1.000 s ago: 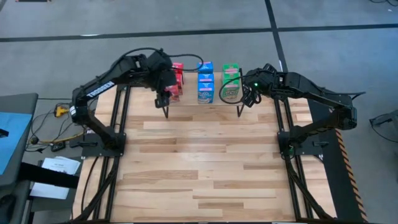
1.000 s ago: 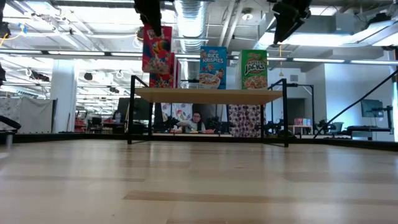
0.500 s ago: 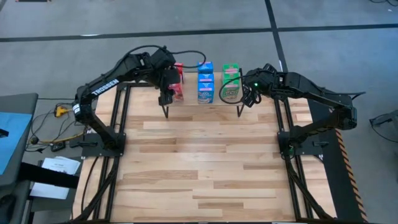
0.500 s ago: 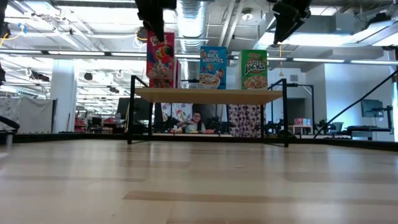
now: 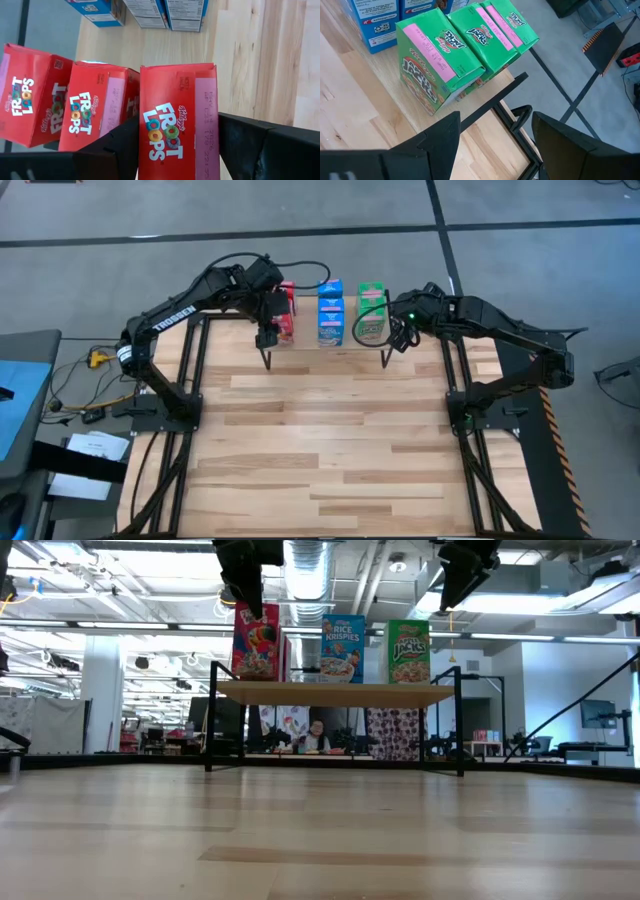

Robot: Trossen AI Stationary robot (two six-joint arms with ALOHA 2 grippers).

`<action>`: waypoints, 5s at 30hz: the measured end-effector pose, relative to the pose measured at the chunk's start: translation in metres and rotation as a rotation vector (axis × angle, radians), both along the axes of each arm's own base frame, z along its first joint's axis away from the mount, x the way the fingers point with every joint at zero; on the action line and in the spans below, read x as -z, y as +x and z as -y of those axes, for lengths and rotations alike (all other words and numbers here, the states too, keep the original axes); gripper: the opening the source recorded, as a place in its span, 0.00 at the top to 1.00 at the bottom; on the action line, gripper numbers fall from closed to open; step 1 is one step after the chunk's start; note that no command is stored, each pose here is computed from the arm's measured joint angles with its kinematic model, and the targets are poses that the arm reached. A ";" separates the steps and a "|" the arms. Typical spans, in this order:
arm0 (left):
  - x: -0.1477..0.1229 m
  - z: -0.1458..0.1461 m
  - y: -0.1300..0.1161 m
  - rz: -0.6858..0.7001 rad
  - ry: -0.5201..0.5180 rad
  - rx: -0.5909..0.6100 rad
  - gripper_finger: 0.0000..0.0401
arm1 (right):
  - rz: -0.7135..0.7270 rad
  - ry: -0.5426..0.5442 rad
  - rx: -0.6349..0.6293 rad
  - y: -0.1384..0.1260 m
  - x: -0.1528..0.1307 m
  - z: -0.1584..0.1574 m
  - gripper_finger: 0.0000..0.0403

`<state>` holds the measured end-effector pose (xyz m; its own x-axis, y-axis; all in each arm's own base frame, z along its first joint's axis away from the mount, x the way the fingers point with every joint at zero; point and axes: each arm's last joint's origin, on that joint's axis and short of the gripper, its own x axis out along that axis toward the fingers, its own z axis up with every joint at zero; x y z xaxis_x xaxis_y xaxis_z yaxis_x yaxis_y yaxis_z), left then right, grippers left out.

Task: Stack cereal on shelf
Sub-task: Put the red cereal box on the shelf aligned with the other red cereal box

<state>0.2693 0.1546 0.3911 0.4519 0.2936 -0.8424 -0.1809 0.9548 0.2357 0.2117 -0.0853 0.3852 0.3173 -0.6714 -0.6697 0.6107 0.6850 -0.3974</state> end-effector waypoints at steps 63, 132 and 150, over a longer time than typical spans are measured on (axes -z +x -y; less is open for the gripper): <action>0.000 -0.003 -0.002 0.003 -0.014 -0.023 0.46 | 0.006 0.019 -0.015 0.000 0.000 -0.001 0.33; -0.022 0.008 -0.004 0.043 0.057 -0.075 0.31 | 0.008 0.019 -0.015 0.000 0.000 -0.001 0.33; -0.046 0.024 -0.040 -0.121 -0.008 -0.241 0.31 | 0.008 0.019 -0.014 0.001 0.000 -0.001 0.33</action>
